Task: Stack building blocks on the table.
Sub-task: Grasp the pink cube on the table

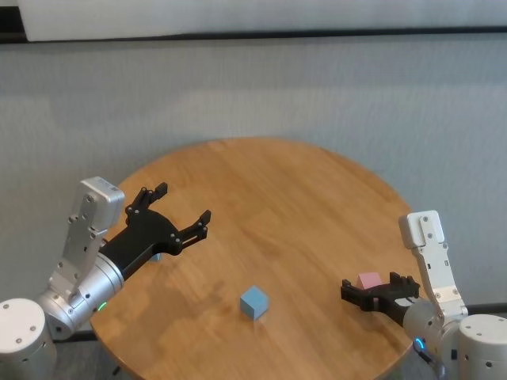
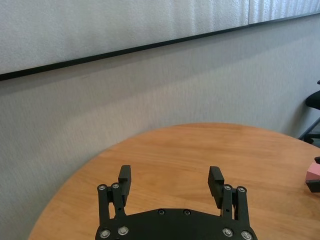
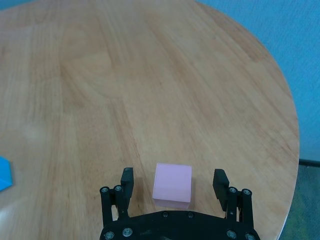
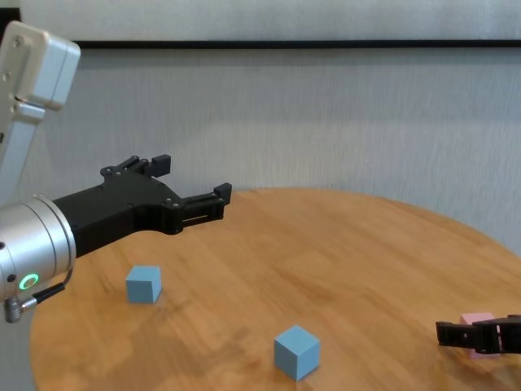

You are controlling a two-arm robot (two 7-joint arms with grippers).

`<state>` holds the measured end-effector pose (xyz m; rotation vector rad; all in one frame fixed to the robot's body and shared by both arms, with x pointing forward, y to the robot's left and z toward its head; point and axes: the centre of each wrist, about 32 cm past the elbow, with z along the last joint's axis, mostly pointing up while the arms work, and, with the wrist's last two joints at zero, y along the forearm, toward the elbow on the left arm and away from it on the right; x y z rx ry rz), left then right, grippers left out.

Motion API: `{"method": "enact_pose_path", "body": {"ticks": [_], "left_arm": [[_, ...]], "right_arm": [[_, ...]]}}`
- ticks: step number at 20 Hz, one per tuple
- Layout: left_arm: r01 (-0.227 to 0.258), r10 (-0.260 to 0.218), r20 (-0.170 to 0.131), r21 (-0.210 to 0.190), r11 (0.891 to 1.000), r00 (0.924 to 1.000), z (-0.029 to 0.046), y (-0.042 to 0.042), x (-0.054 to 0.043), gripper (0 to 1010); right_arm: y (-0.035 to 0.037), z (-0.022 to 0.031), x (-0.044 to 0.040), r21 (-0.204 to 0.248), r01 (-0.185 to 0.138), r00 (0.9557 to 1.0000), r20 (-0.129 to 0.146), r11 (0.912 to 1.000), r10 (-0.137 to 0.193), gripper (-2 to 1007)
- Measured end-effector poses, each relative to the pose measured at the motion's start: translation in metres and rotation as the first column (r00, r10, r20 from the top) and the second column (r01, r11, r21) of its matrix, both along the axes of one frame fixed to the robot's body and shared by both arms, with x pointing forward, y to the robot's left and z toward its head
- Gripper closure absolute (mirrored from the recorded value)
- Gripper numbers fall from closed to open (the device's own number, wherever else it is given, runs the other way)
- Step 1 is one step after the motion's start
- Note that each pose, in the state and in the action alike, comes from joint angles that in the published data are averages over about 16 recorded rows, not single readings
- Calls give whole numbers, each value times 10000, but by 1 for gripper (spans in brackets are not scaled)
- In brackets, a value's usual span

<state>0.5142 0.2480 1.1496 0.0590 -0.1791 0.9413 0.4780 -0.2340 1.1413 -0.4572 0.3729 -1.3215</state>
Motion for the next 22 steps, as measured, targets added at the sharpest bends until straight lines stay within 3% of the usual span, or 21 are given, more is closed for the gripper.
{"method": "enact_pose_path", "body": {"ticks": [9,22], "left_arm": [[0,0,0,0,10000,10000,0,0,0,8],[0,0,-1,0,10000,10000,0,0,0,8]], "right_arm": [[0,1,-2,1,-5,10000,4,10000,5,114],[0,2,-3,2,-7,10000,4,10000,7,519]]}}
